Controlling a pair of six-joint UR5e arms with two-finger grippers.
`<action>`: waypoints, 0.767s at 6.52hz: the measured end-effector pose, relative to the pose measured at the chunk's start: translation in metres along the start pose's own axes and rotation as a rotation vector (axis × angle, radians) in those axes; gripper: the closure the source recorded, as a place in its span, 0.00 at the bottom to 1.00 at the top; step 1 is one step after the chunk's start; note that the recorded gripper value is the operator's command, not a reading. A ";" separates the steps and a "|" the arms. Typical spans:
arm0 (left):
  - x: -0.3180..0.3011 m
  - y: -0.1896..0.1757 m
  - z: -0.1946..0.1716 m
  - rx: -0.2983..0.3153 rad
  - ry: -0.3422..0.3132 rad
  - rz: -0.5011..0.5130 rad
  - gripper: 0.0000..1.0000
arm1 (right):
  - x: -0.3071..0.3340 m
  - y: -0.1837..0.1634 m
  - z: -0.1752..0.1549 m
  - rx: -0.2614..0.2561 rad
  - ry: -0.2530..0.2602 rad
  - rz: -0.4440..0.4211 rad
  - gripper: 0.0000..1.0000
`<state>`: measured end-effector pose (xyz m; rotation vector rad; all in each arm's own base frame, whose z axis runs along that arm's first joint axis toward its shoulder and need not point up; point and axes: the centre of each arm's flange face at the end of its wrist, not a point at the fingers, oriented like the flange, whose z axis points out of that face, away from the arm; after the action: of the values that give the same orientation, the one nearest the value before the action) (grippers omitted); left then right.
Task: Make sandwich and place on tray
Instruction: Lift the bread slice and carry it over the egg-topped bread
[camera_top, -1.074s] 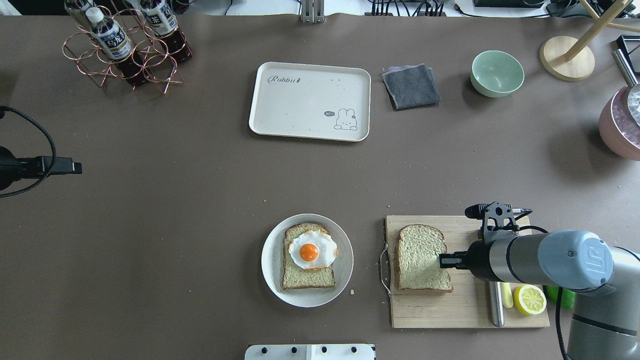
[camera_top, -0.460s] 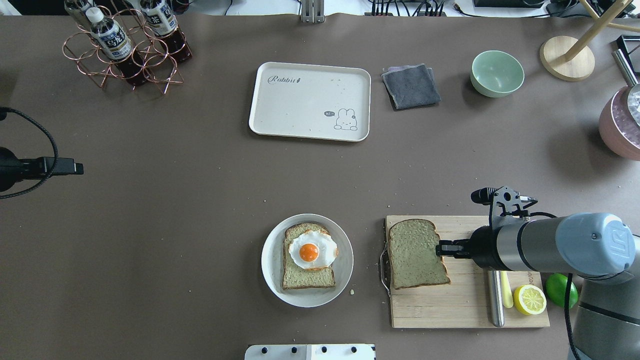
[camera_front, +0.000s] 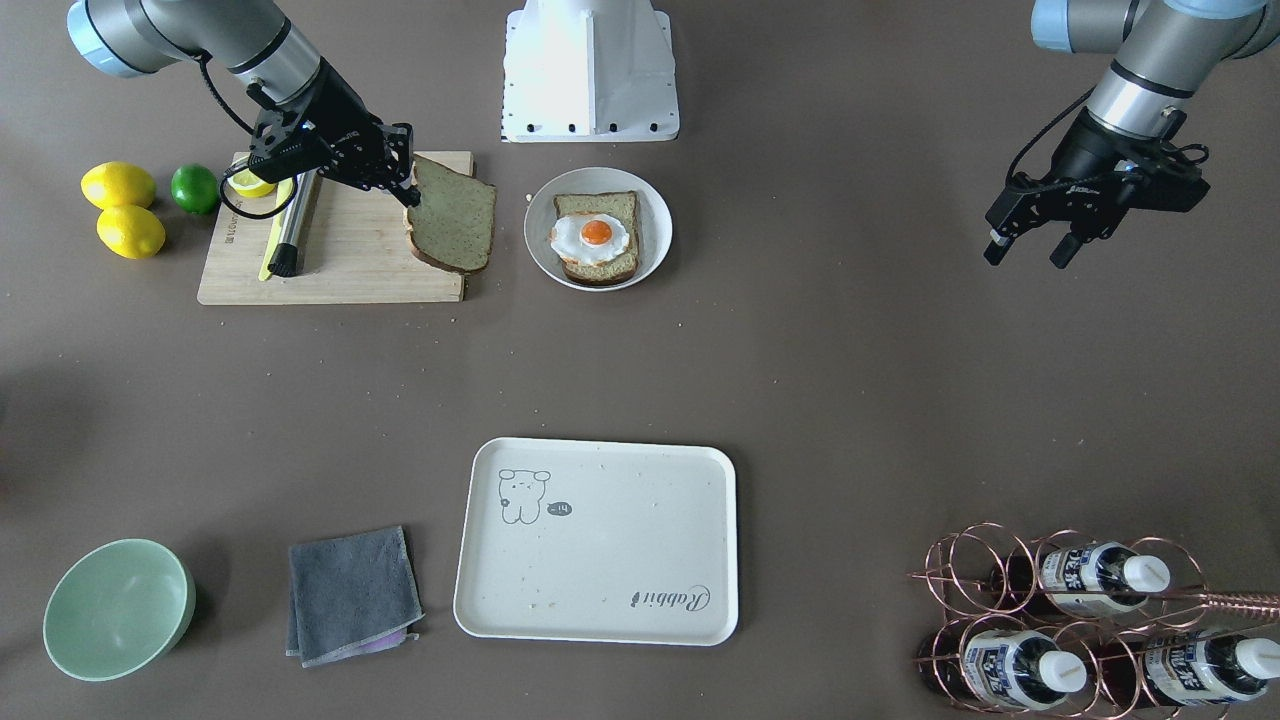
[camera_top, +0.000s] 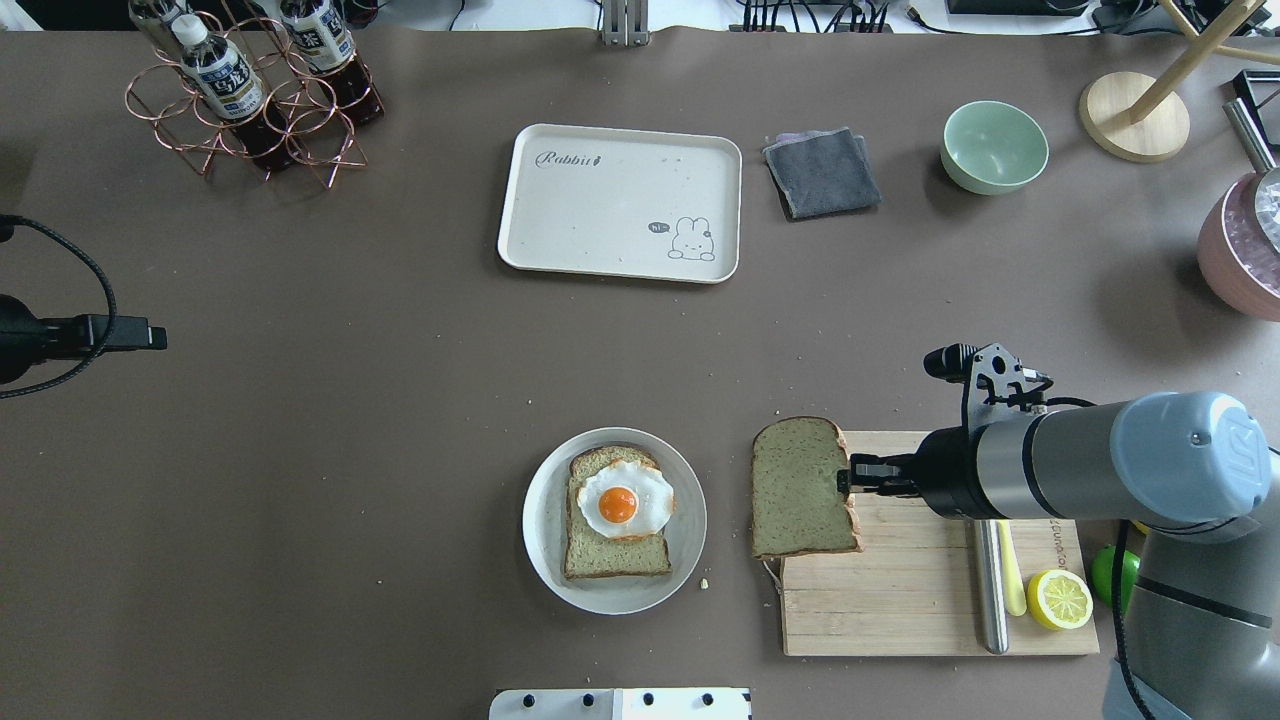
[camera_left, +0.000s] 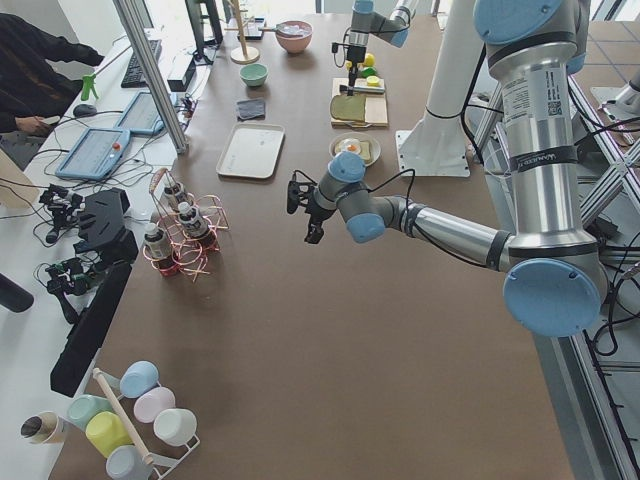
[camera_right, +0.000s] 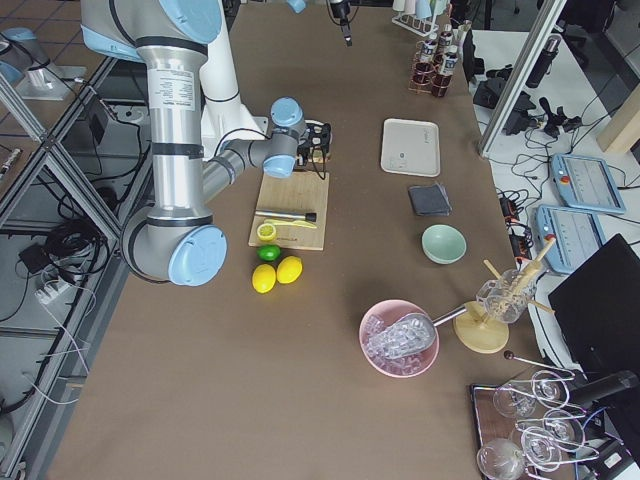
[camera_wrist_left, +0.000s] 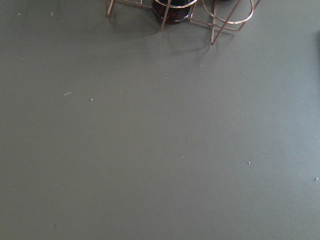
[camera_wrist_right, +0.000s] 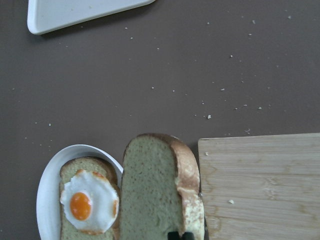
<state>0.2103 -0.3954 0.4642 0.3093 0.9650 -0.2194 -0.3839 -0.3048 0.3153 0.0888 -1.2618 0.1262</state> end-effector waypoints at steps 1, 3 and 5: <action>-0.001 0.000 0.001 0.000 -0.002 -0.002 0.03 | -0.024 -0.003 0.000 0.001 -0.046 0.026 1.00; -0.004 0.000 0.004 -0.004 -0.009 -0.005 0.03 | -0.068 0.001 0.013 -0.007 -0.113 0.069 1.00; -0.007 0.000 0.006 -0.006 -0.015 -0.008 0.03 | -0.098 0.037 0.045 0.010 -0.140 0.067 1.00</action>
<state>0.2114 -0.3970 0.4737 0.2975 0.9520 -0.2258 -0.4604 -0.2786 0.2357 0.0653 -1.4043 0.1865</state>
